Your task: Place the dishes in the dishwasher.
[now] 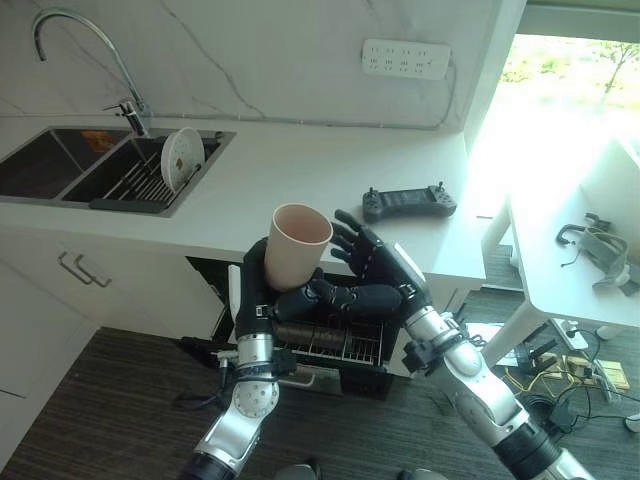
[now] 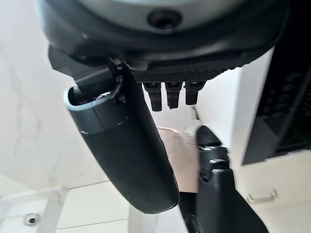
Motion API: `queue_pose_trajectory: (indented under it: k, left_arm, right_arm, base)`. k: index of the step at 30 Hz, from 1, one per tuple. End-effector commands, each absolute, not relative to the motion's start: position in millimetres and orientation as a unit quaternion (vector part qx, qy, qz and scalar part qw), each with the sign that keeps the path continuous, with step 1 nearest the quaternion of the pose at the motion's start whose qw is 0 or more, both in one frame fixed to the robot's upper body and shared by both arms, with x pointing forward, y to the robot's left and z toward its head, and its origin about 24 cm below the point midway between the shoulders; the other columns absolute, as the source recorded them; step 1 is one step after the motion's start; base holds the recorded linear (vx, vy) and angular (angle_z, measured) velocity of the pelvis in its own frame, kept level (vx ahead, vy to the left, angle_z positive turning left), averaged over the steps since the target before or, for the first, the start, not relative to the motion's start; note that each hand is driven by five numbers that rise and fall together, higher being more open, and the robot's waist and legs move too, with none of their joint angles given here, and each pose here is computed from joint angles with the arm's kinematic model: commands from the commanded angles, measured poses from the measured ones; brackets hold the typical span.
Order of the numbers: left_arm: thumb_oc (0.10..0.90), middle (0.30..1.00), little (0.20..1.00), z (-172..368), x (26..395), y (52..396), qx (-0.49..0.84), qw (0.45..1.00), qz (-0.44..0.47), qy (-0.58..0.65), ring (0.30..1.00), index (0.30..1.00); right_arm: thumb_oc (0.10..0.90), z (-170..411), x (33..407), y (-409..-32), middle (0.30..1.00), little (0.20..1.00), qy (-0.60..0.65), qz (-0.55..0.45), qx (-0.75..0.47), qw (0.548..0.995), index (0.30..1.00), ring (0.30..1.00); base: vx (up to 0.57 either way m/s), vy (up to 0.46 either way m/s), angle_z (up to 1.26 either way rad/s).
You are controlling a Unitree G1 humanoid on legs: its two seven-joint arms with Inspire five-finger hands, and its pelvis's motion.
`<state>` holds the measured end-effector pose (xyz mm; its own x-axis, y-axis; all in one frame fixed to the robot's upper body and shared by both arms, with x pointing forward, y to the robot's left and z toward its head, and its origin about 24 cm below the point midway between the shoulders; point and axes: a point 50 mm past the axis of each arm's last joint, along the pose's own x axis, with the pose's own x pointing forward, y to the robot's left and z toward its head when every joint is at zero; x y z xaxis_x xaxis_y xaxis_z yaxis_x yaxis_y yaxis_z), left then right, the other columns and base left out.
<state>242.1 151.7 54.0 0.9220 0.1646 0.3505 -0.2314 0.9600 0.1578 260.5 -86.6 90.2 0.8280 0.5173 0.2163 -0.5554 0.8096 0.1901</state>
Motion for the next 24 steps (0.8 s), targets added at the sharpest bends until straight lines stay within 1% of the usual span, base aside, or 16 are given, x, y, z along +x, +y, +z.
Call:
queue_pose_trajectory:
  k: [1,9,15,18,24]
  left_arm:
    - [0.4,0.3,0.3,109.0,253.4,133.5,0.071,0.938,0.064,-0.333,0.3,0.3]
    - [0.4,0.3,0.3,104.6,253.0,128.3,0.074,0.94,0.053,-0.328,0.3,0.3]
    - [0.4,0.3,0.3,92.0,253.0,120.2,0.079,0.948,0.034,-0.307,0.3,0.3]
    - [0.4,0.3,0.3,90.9,252.1,114.8,0.087,0.947,0.02,-0.31,0.3,0.3]
    - [0.4,0.3,0.3,88.0,254.0,112.4,0.107,0.943,0.037,-0.313,0.3,0.3]
  right_arm:
    - [0.8,152.2,270.4,-69.6,0.9,0.9,-0.207,0.325,0.177,0.905,0.9,0.9]
    - [0.8,161.5,274.6,-54.8,0.9,0.9,-0.201,0.338,0.192,0.899,0.9,0.9]
    - [0.8,185.0,281.3,-48.7,0.9,0.9,-0.237,0.321,0.196,0.896,0.9,0.9]
    - [0.8,185.4,283.5,-43.3,0.9,0.9,-0.222,0.329,0.197,0.897,0.9,0.9]
    - [0.8,190.1,283.6,-32.7,0.9,0.9,-0.219,0.344,0.201,0.891,0.9,0.9]
  base:
    - [0.01,-0.006,0.07]
    - [0.01,-0.003,0.03]
    - [0.0,-0.001,0.01]
    - [0.0,-0.001,0.03]
    - [0.0,0.0,0.0]
